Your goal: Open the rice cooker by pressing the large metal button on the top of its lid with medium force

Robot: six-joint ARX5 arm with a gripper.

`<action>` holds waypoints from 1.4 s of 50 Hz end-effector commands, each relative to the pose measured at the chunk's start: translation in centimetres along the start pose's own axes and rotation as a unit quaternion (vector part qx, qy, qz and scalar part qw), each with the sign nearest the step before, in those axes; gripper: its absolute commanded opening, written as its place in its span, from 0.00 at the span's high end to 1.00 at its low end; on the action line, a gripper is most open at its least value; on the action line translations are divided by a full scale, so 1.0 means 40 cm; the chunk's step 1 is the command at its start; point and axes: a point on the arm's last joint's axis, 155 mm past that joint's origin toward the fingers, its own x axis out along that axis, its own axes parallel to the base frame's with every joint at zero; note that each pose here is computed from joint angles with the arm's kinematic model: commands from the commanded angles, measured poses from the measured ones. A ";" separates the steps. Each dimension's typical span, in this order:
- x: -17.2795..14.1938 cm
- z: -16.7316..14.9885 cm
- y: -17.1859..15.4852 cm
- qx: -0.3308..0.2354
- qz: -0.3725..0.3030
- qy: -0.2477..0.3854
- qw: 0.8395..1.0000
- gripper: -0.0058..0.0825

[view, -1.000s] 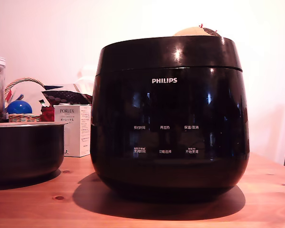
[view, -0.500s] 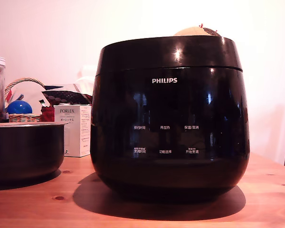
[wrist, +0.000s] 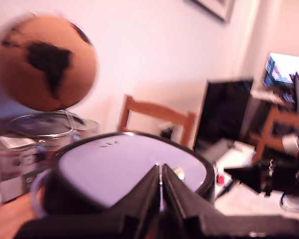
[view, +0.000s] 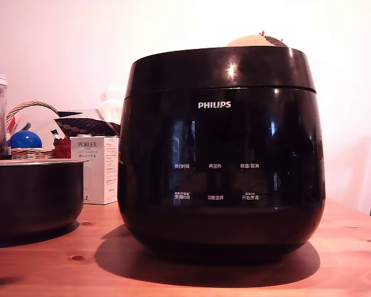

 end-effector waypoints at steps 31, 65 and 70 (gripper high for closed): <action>0.281 -0.073 -0.051 0.114 -0.043 0.073 0.990 0.96; 0.263 -0.348 0.008 0.112 -0.031 0.252 0.961 0.96; 0.253 -0.374 0.021 0.114 -0.022 0.273 0.955 0.96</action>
